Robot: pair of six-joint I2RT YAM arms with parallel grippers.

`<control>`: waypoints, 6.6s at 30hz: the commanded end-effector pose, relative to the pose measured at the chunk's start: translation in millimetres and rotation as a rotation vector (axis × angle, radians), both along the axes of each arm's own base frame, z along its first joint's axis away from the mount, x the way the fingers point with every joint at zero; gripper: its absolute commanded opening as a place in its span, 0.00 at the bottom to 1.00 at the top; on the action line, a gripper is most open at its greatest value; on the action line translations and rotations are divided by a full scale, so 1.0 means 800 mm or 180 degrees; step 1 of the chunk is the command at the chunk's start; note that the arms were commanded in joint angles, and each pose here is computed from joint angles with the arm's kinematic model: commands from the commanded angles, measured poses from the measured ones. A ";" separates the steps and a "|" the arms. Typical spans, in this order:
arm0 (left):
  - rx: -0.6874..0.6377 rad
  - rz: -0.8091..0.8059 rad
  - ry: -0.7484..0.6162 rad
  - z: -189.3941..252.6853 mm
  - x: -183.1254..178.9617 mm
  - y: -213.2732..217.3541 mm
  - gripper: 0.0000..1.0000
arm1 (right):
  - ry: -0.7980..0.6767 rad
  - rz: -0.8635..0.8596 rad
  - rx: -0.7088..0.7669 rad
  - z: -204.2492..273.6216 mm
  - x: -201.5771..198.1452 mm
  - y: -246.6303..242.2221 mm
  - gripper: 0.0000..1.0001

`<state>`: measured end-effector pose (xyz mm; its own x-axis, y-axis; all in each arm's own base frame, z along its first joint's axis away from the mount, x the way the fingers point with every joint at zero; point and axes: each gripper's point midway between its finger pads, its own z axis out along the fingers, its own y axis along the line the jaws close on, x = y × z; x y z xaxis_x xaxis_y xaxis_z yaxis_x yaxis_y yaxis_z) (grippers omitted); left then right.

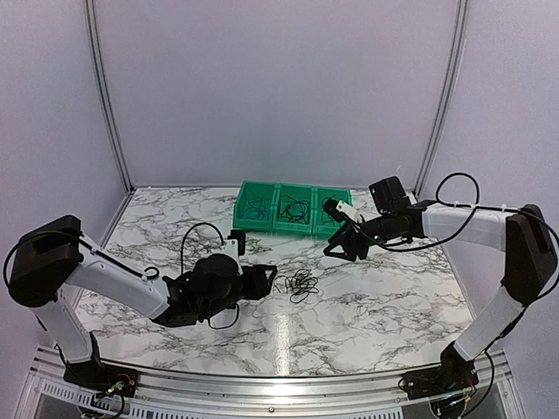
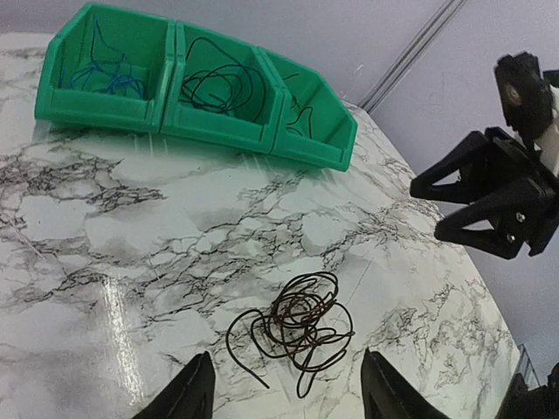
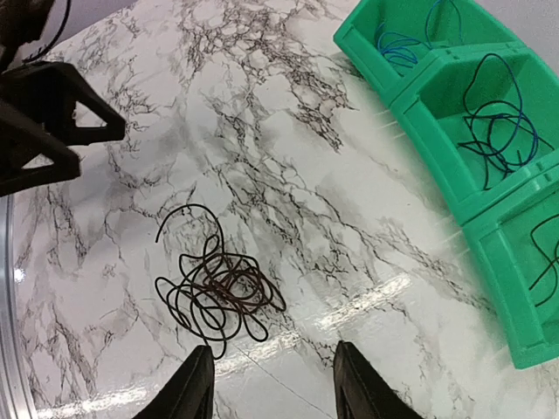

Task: Untangle the cables

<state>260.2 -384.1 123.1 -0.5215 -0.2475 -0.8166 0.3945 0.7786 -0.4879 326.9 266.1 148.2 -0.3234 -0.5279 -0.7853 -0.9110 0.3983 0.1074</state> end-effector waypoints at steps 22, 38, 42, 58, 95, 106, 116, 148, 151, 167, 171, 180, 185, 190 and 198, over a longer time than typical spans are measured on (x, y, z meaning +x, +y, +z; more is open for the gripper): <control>-0.0098 -0.0317 0.1421 -0.104 0.035 -0.055 0.38 | -0.0539 0.0492 0.0121 0.032 -0.009 0.019 0.47; -0.0017 -0.0357 0.1193 -0.078 0.030 -0.033 0.00 | -0.0441 0.0807 -0.0483 -0.047 -0.040 0.077 0.68; 0.0027 -0.0315 0.1143 -0.078 0.021 -0.020 0.00 | -0.0299 0.0724 -0.0485 -0.065 -0.037 0.094 0.69; -0.0150 -0.0109 0.0848 -0.029 -0.002 0.035 0.00 | 0.0116 0.0730 -0.1026 -0.172 -0.048 0.117 0.36; 0.0340 0.1331 -0.0783 0.304 -0.042 0.318 0.00 | 0.0290 0.0461 -0.1571 -0.215 -0.022 0.086 0.48; 0.0470 0.0699 -0.0570 0.277 -0.033 0.243 0.00 | 0.0040 0.0498 -0.1275 -0.145 -0.016 0.095 0.47; 0.0474 0.0471 -0.0306 0.203 -0.025 0.200 0.00 | -0.0501 0.0317 -0.0812 -0.026 -0.002 0.072 0.51; -0.0042 0.0067 0.0158 0.037 -0.064 0.198 0.79 | 0.0043 0.1291 -0.0731 -0.092 -0.064 0.236 0.58; 0.0211 -0.0199 0.0219 0.020 -0.057 0.163 0.77 | 0.0102 0.1280 -0.0714 -0.094 -0.066 0.237 0.55; 0.0850 -0.0701 0.0418 -0.044 0.005 0.047 0.70 | -0.0032 0.1210 -0.0845 -0.081 -0.059 0.183 0.59; 0.0868 -0.0520 0.0459 -0.052 0.019 0.047 0.67 | 0.0058 0.1118 -0.0732 -0.073 -0.046 0.171 0.59; 0.0692 -0.0233 0.0434 -0.031 0.013 0.084 0.66 | 0.0513 0.1173 -0.0369 -0.065 -0.051 0.192 0.60; 0.0593 -0.0035 0.0378 -0.019 0.003 0.117 0.68 | 0.0687 0.1188 -0.0300 -0.069 -0.056 0.217 0.60; 0.0517 0.0047 0.0403 -0.020 -0.006 0.137 0.68 | 0.0712 0.0901 -0.0474 -0.089 -0.039 0.234 0.59; 0.0618 0.0126 0.0393 -0.029 -0.003 0.144 0.68 | 0.0657 0.0765 -0.0519 -0.086 -0.029 0.239 0.23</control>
<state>249.8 -273.9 99.1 -0.6334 -0.1016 -0.7671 0.3323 0.8595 -0.3883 298.5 450.8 60.4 -0.3143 -0.7390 -0.5959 -0.9449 0.1829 0.2716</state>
